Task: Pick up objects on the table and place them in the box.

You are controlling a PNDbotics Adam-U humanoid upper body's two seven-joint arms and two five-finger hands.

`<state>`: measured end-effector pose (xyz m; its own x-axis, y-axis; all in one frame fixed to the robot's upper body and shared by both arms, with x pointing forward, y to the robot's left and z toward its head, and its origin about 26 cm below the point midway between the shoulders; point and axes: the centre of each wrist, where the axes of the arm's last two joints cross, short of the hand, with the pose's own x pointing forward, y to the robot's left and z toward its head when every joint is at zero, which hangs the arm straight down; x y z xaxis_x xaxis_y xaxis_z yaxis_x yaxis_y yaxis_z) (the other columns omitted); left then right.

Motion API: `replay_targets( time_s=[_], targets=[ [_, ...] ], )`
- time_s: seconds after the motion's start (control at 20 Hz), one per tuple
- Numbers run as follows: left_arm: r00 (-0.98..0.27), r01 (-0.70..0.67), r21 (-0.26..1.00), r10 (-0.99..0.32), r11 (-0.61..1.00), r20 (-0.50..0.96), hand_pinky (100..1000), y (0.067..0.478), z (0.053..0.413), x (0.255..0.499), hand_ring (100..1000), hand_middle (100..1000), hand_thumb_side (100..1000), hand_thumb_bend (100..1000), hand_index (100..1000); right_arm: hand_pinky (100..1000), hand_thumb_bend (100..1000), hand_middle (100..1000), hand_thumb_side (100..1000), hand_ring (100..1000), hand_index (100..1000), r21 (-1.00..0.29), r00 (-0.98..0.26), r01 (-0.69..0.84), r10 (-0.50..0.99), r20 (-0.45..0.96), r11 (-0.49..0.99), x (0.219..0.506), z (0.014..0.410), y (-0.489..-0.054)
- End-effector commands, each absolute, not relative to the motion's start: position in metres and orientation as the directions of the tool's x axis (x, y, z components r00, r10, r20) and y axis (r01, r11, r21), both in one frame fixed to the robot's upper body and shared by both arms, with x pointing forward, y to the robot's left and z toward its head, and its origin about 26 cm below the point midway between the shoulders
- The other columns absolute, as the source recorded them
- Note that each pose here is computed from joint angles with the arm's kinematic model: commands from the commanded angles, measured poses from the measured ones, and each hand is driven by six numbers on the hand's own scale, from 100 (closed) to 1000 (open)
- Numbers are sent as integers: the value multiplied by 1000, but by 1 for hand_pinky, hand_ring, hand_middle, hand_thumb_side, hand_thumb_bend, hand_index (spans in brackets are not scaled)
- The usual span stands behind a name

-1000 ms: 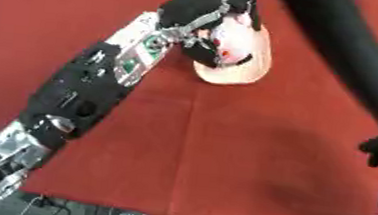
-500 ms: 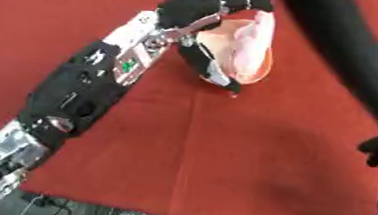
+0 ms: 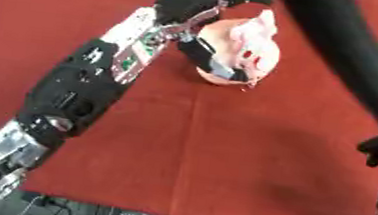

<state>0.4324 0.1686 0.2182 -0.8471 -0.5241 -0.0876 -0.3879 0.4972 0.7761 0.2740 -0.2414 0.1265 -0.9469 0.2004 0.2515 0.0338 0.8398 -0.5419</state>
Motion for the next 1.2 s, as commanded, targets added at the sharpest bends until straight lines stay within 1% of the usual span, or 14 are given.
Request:
replay_targets(
  time_s=[0.05, 0.15, 0.2, 0.35, 0.55, 0.7, 0.85, 0.9, 0.95, 1.0, 1.2],
  targets=[
    [-868, -421, 644, -490, 639, -82, 391, 188, 245, 416, 668, 686, 700, 100, 800, 268, 132, 773, 696, 489, 845, -549, -951, 43, 203, 233, 835, 273, 131, -242],
    [-883, -415, 548, -466, 726, -52, 385, 203, 251, 402, 661, 679, 769, 100, 782, 267, 131, 773, 695, 489, 845, -547, -950, 47, 206, 233, 836, 273, 131, -242],
    [-889, -409, 500, -456, 763, -32, 389, 211, 253, 394, 662, 680, 788, 100, 777, 267, 131, 773, 695, 489, 846, -545, -950, 49, 208, 234, 837, 273, 131, -243],
    [-900, -385, 398, -434, 832, 35, 408, 230, 254, 373, 676, 697, 808, 100, 774, 265, 131, 774, 694, 488, 847, -543, -947, 54, 215, 237, 838, 273, 131, -242],
    [-888, -366, 284, -424, 886, 177, 419, 253, 237, 350, 698, 719, 836, 100, 773, 265, 127, 774, 693, 488, 847, -539, -944, 60, 223, 242, 840, 273, 130, -242],
    [-877, -344, 173, -382, 923, 291, 414, 260, 220, 336, 702, 722, 877, 100, 770, 265, 126, 774, 692, 488, 847, -536, -943, 64, 227, 244, 842, 273, 129, -242],
    [-870, -330, 75, -334, 941, 362, 413, 264, 207, 322, 703, 722, 904, 100, 773, 264, 124, 774, 690, 488, 848, -531, -941, 69, 231, 246, 844, 272, 129, -241],
    [-868, -328, 56, -324, 943, 375, 415, 265, 204, 319, 706, 725, 907, 100, 776, 264, 124, 774, 690, 488, 849, -531, -941, 69, 232, 246, 845, 272, 128, -240],
    [-866, -329, 48, -322, 943, 384, 415, 266, 202, 316, 703, 722, 905, 100, 774, 264, 149, 773, 687, 488, 849, -531, -941, 69, 232, 247, 845, 272, 128, -240],
    [-865, -331, 43, -321, 943, 386, 419, 266, 202, 314, 707, 726, 902, 100, 776, 265, 123, 775, 690, 489, 849, -531, -941, 69, 232, 247, 845, 272, 128, -240],
    [-865, -335, 11, -312, 942, 394, 420, 267, 199, 305, 702, 722, 903, 100, 773, 267, 119, 775, 691, 490, 849, -525, -941, 72, 233, 247, 848, 272, 128, -241]
  ],
)
